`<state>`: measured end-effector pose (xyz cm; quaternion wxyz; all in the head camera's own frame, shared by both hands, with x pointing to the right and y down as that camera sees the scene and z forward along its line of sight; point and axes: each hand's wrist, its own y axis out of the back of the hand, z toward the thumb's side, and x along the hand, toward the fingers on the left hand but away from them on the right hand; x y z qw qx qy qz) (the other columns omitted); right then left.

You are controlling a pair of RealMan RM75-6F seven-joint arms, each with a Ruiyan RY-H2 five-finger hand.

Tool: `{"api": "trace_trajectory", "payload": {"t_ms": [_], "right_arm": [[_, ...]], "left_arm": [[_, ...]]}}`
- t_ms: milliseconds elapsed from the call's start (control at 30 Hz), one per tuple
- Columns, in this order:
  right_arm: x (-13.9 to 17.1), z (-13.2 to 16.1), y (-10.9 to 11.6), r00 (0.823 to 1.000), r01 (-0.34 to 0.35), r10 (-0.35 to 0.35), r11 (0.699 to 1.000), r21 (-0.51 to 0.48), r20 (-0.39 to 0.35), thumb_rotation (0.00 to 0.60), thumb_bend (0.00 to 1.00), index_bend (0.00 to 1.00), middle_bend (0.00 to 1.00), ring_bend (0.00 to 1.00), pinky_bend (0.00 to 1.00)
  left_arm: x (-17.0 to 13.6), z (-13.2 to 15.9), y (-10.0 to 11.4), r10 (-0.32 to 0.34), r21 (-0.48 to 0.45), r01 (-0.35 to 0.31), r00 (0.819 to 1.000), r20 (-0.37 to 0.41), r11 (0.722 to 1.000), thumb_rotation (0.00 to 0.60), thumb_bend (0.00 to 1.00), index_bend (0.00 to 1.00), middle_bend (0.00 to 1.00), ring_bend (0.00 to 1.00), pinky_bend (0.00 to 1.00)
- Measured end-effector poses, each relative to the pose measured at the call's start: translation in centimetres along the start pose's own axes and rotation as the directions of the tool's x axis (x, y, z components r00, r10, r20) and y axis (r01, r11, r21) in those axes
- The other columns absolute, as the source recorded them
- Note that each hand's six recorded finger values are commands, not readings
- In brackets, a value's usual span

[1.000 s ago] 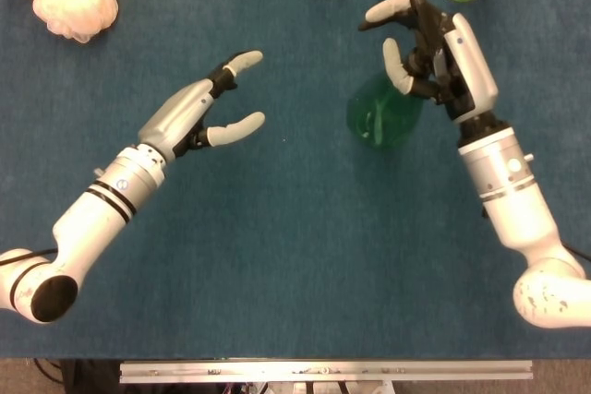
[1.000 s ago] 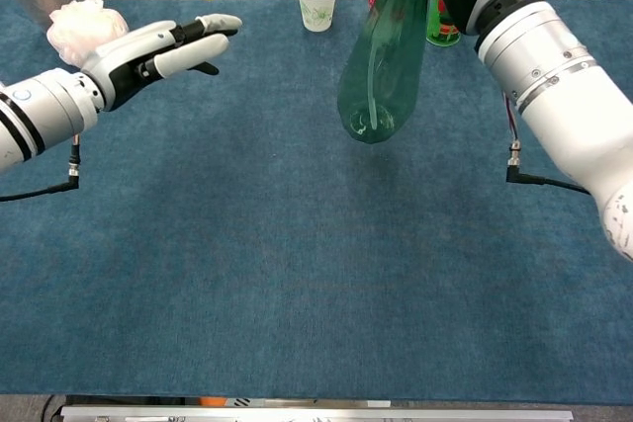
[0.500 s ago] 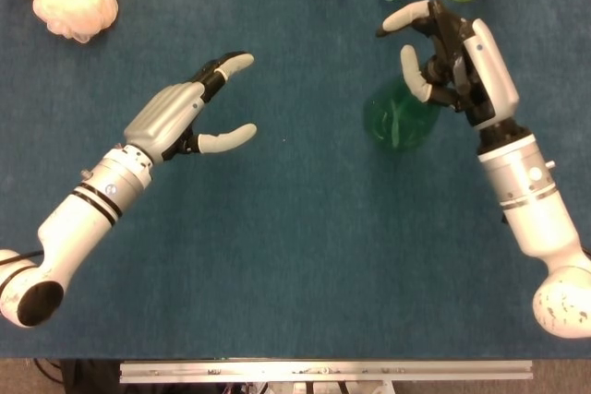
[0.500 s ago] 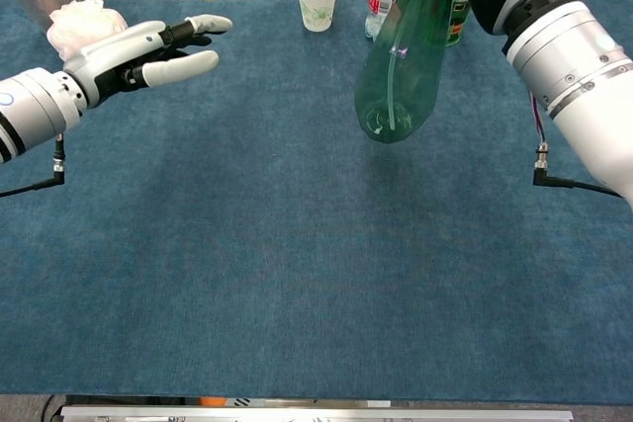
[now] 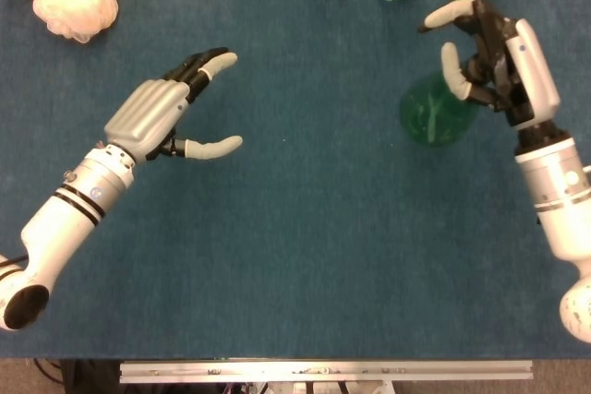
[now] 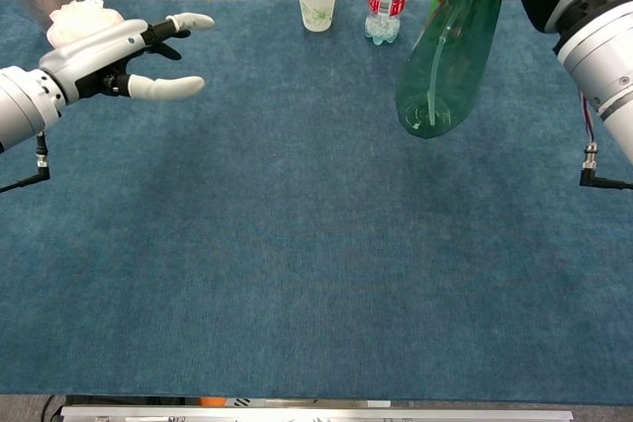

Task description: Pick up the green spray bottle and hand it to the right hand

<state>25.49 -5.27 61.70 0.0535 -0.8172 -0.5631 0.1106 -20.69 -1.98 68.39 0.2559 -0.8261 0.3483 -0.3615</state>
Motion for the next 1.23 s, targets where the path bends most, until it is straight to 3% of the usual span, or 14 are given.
{"api": "trace_trajectory", "payload": {"t_ms": [100,267,333,567,733,1000,1100,1233], "right_arm": [[0.3,0.0,0.9,1.0,0.014,-0.014,1.0,0.013,0.001,0.6,0.5,0.59,0.45,0.35,0.24],[0.7,0.0,2.2,0.999,0.035,-0.035,0.999,0.019,0.004,0.6,0.5,0.59,0.45,0.35,0.24],[0.9,0.1,2.6,0.999,0.042,-0.042,0.999,0.022,0.001,0.6,0.5,0.59,0.45,0.35,0.24],[1.9,0.1,4.1,0.997,0.082,-0.082,0.996,0.027,-0.003,0.6,0.5,0.59,0.45,0.35,0.24],[2.8,0.1,5.7,0.993,0.115,-0.115,0.993,0.04,-0.008,0.6,0.5,0.59,0.45,0.35,0.24],[3.8,0.5,7.0,0.989,0.148,-0.147,0.988,0.047,-0.016,0.6,0.5,0.59,0.45,0.35,0.24],[3.9,0.5,7.0,0.989,0.147,-0.147,0.988,0.043,-0.013,0.6,0.5,0.59,0.45,0.35,0.24],[3.9,0.4,6.7,0.99,0.139,-0.139,0.99,0.039,-0.008,0.6,0.5,0.59,0.45,0.35,0.24]], "left_arm": [[-0.3,-0.6,0.4,0.023,0.068,-0.022,1.0,-0.007,0.997,0.304,0.15,0.0,0.0,0.0,0.14],[-1.1,-1.9,1.3,0.082,0.167,-0.076,0.996,-0.03,0.983,0.544,0.15,0.0,0.0,0.0,0.14],[-1.5,-2.5,1.6,0.098,0.202,-0.087,0.994,-0.047,0.976,0.6,0.15,0.0,0.0,0.0,0.14],[-3.3,-4.4,3.3,0.181,0.316,-0.133,0.975,-0.126,0.939,0.6,0.15,0.0,0.0,0.0,0.14],[-5.8,-5.9,4.7,0.258,0.358,-0.173,0.944,-0.205,0.918,0.6,0.17,0.0,0.0,0.0,0.14],[-8.4,-6.5,5.6,0.35,0.377,-0.244,0.905,-0.243,0.894,0.6,0.17,0.0,0.0,0.0,0.14],[-8.8,-6.3,5.4,0.366,0.359,-0.27,0.9,-0.236,0.894,0.6,0.17,0.0,0.0,0.0,0.14],[-8.6,-6.2,5.1,0.348,0.356,-0.254,0.909,-0.229,0.899,0.6,0.17,0.0,0.0,0.0,0.14]]}}
